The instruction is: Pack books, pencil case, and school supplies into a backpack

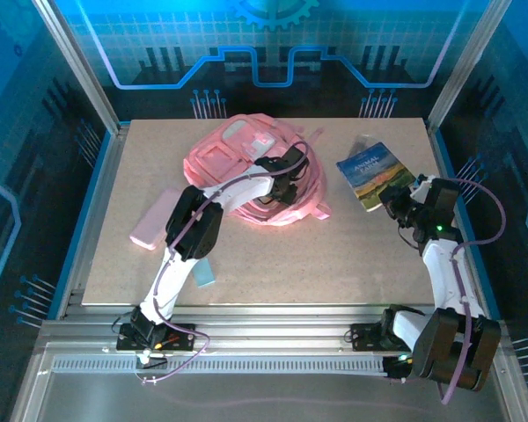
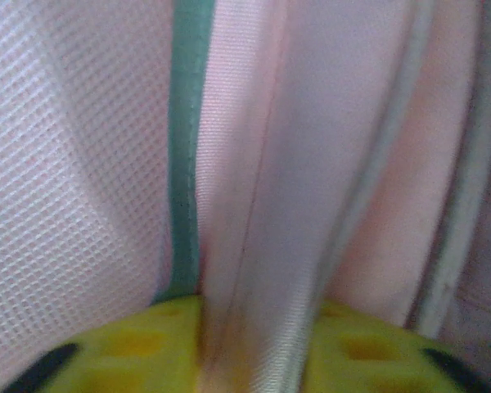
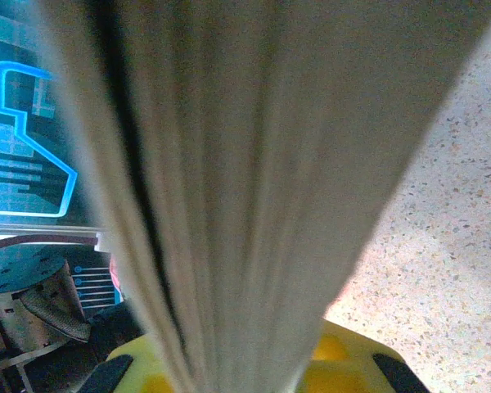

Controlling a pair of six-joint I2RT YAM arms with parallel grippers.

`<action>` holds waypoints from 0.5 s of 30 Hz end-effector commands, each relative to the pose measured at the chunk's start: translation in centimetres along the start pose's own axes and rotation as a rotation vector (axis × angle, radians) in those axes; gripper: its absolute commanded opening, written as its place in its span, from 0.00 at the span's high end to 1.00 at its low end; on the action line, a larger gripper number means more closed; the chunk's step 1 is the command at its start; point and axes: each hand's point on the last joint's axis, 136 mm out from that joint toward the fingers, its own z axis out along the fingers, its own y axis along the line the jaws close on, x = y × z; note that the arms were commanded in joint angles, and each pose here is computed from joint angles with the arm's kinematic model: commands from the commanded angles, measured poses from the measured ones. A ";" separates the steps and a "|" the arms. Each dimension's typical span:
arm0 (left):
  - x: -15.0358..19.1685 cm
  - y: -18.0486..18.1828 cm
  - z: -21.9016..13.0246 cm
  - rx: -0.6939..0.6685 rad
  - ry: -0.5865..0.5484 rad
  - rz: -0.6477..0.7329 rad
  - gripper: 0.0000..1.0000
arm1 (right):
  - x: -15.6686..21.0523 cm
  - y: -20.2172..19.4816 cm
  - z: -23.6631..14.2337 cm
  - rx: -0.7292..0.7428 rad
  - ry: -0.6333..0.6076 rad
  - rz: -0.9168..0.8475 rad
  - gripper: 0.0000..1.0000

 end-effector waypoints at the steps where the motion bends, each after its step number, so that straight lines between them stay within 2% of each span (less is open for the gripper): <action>1: 6.0 0.7 2.8 -0.014 0.201 0.006 1.00 | -0.5 2.5 -0.8 -0.086 -0.032 -0.067 1.00; 4: 3.9 0.1 -0.8 0.067 0.130 -0.034 1.00 | 0.2 2.8 -0.3 -0.090 -0.008 -0.082 1.00; 8: 0.1 -0.6 -7.5 0.232 -0.007 -0.115 1.00 | 0.7 3.9 0.3 -0.118 0.022 -0.103 1.00; 11: -2.7 0.2 -12.5 0.328 -0.113 -0.172 1.00 | 0.8 5.0 0.6 -0.135 0.029 -0.130 1.00; 15: -5.6 1.7 -17.2 0.437 -0.218 -0.247 1.00 | 1.6 6.4 1.3 -0.148 0.056 -0.163 1.00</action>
